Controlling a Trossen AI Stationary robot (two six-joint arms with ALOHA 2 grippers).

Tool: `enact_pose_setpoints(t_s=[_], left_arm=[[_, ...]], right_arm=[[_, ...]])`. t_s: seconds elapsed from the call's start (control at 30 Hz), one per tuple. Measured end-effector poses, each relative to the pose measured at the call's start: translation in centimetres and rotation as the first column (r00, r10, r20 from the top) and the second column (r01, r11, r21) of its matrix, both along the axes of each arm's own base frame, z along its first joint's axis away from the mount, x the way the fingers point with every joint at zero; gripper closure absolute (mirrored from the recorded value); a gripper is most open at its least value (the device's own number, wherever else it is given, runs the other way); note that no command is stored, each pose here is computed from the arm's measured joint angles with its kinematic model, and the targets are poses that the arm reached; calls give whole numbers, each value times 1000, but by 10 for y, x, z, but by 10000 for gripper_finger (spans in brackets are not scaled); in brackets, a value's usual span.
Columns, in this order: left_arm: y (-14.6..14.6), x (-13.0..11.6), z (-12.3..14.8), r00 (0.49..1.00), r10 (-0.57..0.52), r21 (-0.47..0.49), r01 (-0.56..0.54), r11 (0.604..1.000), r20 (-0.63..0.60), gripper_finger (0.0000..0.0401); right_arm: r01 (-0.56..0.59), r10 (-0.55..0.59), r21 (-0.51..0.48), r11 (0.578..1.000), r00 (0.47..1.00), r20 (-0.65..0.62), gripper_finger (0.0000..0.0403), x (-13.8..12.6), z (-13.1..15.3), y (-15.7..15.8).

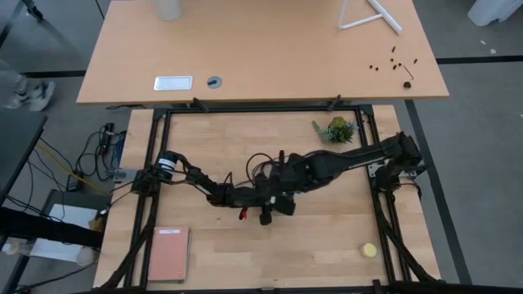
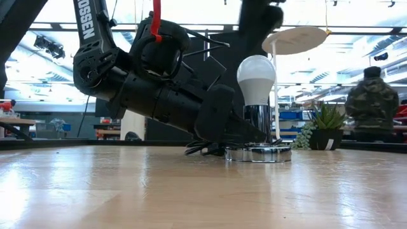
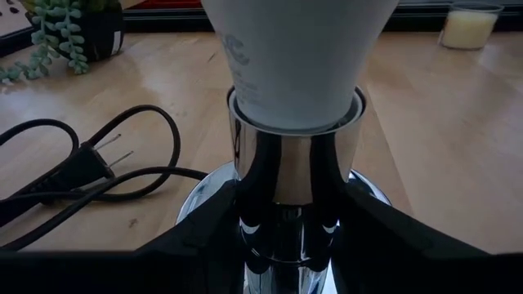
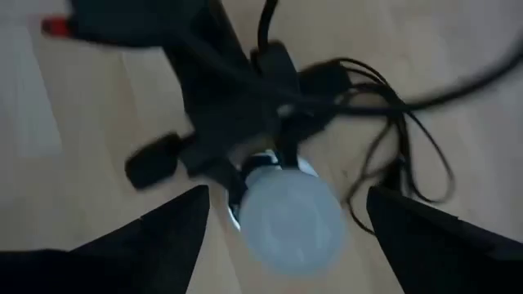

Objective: Screw lightbulb
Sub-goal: Insert the lightbulb into the lamp

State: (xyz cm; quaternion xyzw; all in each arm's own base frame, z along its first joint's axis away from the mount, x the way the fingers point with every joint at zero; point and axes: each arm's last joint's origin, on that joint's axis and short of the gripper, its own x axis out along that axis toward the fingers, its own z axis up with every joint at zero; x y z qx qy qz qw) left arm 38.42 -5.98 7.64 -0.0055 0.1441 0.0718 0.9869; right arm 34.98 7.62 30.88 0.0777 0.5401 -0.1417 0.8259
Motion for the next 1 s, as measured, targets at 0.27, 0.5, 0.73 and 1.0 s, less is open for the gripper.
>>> enact_pose_setpoints(t_s=[0.27,0.5,0.73,1.0], left_arm=[[0,0,0,1000,-22,2,22,1000,2,206],[-1,0,0,999,-54,14,54,998,-2,206],[-2,0,0,998,-65,13,65,998,-3,206],[-2,0,0,997,-72,32,73,997,-9,206]], right_arm=[[-118,96,-90,989,971,-218,72,-31,-16,30],[-111,86,-163,980,984,-155,88,-39,-58,46],[-33,44,-101,994,994,104,108,-64,-97,45],[21,27,-112,993,911,411,112,-73,-135,32]])
